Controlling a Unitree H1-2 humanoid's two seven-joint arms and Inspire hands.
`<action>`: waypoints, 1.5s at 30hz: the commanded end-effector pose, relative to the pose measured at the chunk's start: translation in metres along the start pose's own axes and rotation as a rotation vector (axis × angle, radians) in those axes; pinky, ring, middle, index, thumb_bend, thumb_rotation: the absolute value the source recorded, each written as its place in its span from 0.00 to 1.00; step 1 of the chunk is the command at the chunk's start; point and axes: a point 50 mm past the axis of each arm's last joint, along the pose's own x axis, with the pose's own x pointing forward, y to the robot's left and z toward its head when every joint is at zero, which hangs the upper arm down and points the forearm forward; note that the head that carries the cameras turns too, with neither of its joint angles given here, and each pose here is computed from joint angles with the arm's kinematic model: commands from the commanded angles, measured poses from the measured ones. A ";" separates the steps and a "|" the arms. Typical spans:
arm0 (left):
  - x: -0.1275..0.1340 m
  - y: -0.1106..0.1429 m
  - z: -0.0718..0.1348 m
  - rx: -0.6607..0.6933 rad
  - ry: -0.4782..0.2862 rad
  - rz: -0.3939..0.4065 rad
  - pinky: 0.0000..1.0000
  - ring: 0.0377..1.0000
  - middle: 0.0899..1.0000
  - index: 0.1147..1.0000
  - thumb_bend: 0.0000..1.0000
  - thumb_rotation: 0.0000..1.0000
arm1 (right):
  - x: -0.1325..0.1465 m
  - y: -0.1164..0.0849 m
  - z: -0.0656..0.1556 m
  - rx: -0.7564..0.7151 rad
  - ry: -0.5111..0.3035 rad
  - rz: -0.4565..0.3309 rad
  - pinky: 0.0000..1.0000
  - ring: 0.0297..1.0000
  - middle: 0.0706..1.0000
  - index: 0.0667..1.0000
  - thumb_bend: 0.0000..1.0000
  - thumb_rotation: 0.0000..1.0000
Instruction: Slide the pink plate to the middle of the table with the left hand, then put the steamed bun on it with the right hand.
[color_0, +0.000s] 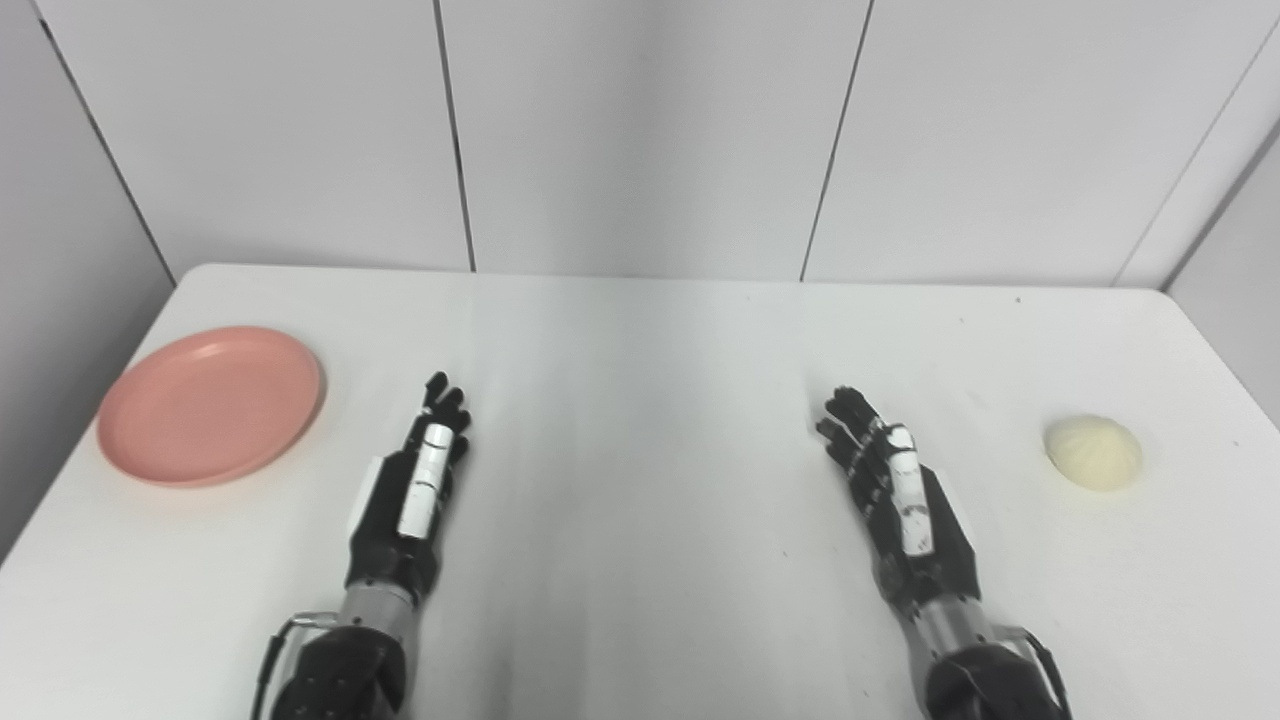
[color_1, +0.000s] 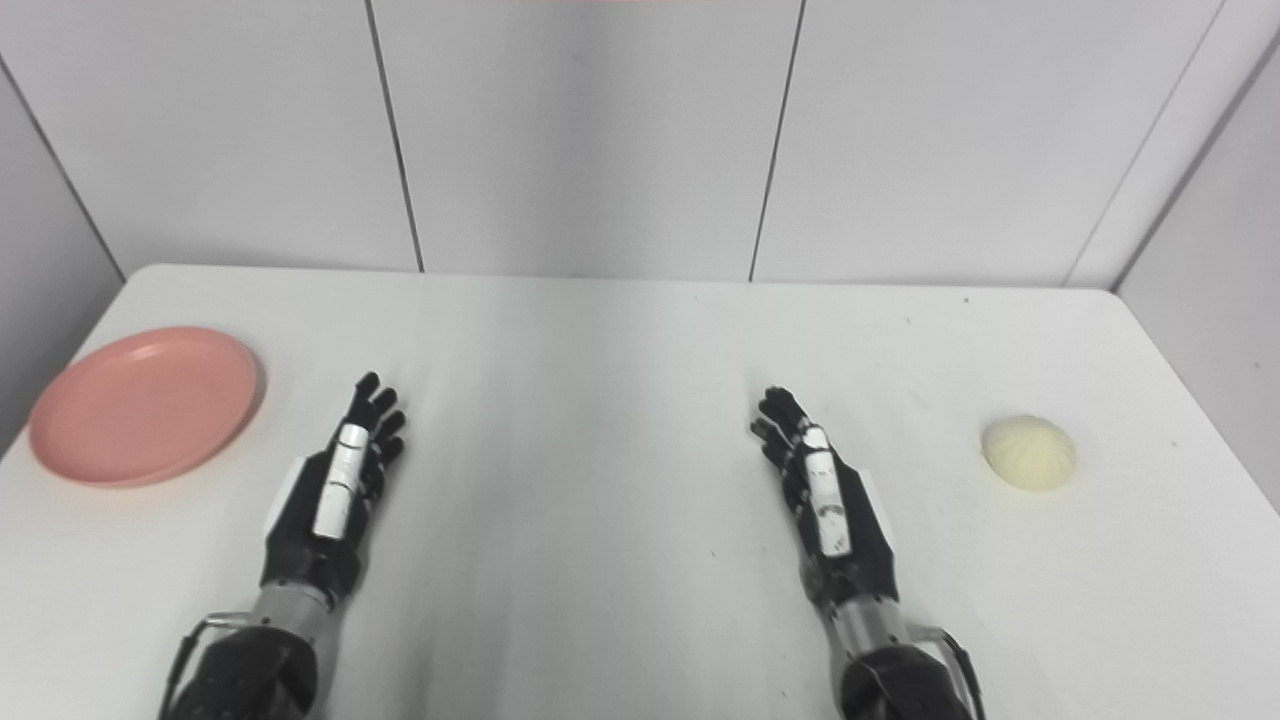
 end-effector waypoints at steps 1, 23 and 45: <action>0.009 -0.015 0.007 -0.005 -0.051 -0.025 1.00 1.00 1.00 1.00 0.64 0.93 | -0.005 -0.013 -0.008 0.000 -0.015 -0.004 0.97 0.90 0.90 0.88 0.82 0.96; 0.025 -0.042 -0.023 0.029 -0.061 -0.040 1.00 1.00 1.00 1.00 0.64 0.96 | 0.003 -0.040 -0.026 0.024 0.011 -0.010 1.00 0.94 0.95 0.92 0.74 1.00; 0.015 -0.021 0.019 -0.008 -0.068 -0.031 1.00 0.99 1.00 1.00 0.62 0.94 | 0.000 -0.019 0.008 0.008 -0.027 0.002 0.97 0.89 0.90 0.87 0.80 0.96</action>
